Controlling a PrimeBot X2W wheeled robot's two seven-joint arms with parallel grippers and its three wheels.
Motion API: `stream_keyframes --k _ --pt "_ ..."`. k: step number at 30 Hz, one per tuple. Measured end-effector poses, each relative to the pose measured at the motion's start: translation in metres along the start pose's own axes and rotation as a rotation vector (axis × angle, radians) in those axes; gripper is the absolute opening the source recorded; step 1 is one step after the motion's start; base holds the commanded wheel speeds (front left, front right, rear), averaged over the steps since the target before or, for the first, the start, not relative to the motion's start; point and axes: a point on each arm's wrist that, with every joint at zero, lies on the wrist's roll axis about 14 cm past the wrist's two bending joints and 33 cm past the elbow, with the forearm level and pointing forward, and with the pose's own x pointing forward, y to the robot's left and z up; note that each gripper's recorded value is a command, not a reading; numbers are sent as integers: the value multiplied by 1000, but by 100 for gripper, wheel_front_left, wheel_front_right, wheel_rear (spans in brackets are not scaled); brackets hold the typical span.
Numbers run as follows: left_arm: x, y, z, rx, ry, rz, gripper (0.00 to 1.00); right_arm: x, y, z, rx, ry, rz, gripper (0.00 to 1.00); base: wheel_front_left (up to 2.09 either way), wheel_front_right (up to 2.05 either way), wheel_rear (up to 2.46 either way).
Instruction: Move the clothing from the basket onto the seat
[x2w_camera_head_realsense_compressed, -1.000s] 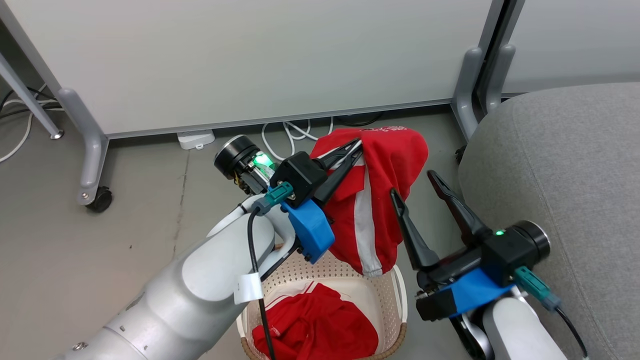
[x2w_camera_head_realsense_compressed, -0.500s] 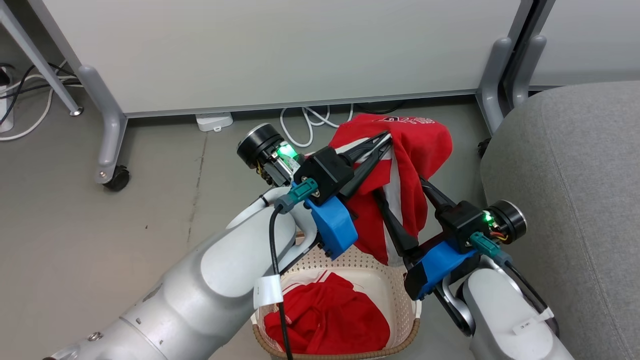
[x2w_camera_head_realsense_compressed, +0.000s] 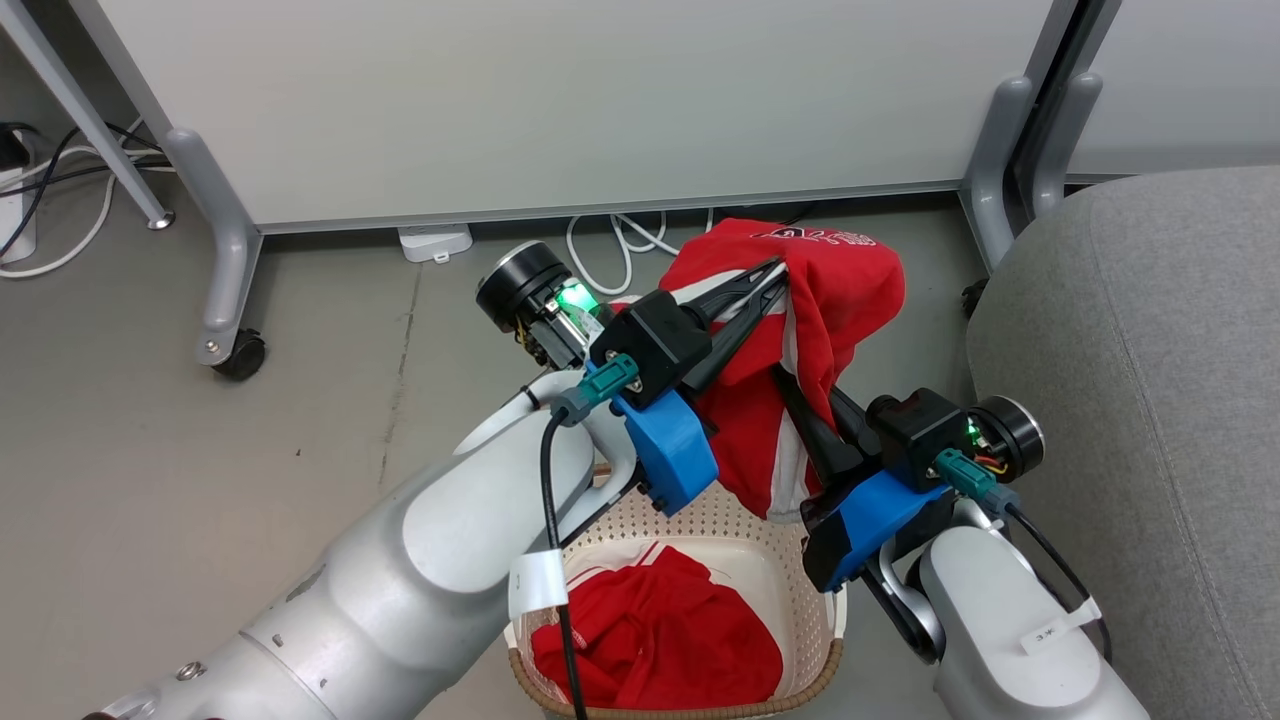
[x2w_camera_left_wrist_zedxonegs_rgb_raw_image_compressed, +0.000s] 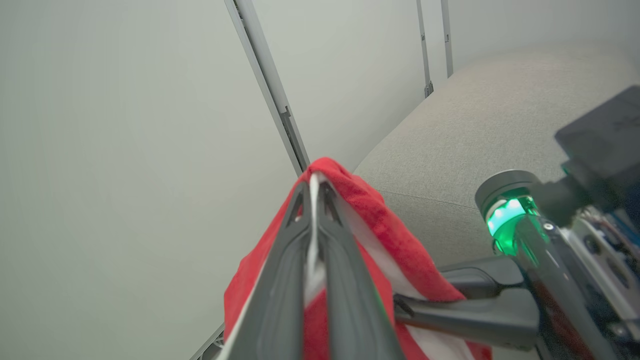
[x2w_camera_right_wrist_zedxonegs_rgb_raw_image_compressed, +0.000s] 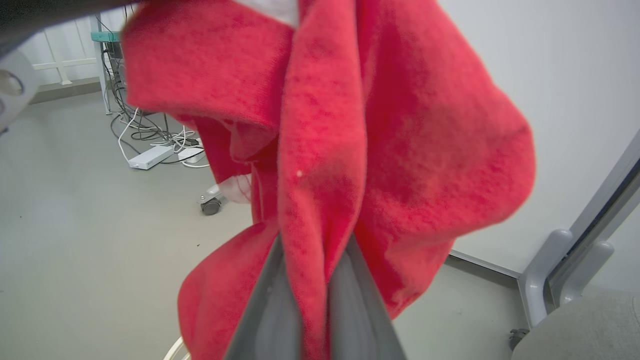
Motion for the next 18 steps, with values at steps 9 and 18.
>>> stream_keyframes --k 9,18 --pt "-1 1 1 7 2 2 0 -1 0 4 5 -11 -1 0 0 0 0" --pt "-2 3 4 5 -6 11 100 -1 2 6 26 -17 0 0 0 0 0"
